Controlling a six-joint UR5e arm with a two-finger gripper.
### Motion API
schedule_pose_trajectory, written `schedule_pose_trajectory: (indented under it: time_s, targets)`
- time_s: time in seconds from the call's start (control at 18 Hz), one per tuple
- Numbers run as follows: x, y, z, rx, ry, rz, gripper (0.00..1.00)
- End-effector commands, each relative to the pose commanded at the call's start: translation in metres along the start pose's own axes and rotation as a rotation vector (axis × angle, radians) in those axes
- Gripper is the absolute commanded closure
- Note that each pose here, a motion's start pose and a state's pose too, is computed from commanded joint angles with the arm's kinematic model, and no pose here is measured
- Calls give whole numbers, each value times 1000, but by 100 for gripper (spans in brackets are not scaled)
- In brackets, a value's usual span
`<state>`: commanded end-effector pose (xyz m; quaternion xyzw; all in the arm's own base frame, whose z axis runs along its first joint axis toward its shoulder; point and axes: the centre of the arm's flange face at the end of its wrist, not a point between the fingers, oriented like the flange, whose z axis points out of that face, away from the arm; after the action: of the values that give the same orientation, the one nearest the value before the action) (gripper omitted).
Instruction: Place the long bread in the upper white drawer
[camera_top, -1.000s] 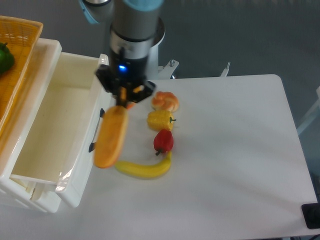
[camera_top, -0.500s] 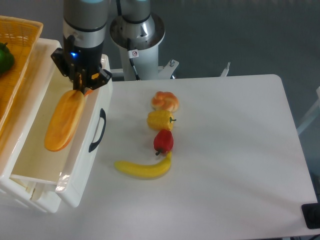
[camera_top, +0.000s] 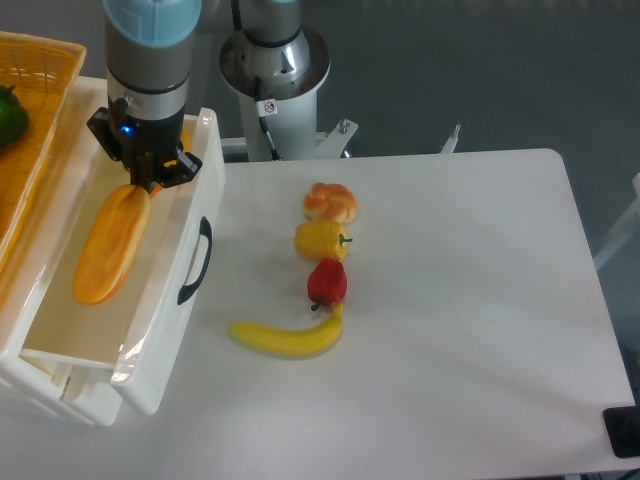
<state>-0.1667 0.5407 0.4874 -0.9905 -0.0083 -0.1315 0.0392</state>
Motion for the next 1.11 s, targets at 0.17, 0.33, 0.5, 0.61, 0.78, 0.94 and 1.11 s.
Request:
schedule_pose_trajectory:
  time_s: [0.17,0.33,0.5,0.61,0.78,0.94,1.11]
  targets:
    - [-2,-2,5,-7,3,9,30]
    - [-4,-5,3,14,-13,16,0]
    - [-3,-5,2,18,-14,16,0]
    - [-3,-6,1,21,-14,17,0]
    - [-2,-6,-5,33,-20,20,0]
    - [-21,-4,-17,81,-62,37,0]
    - [-70,12,-42,162,-123,4,0]
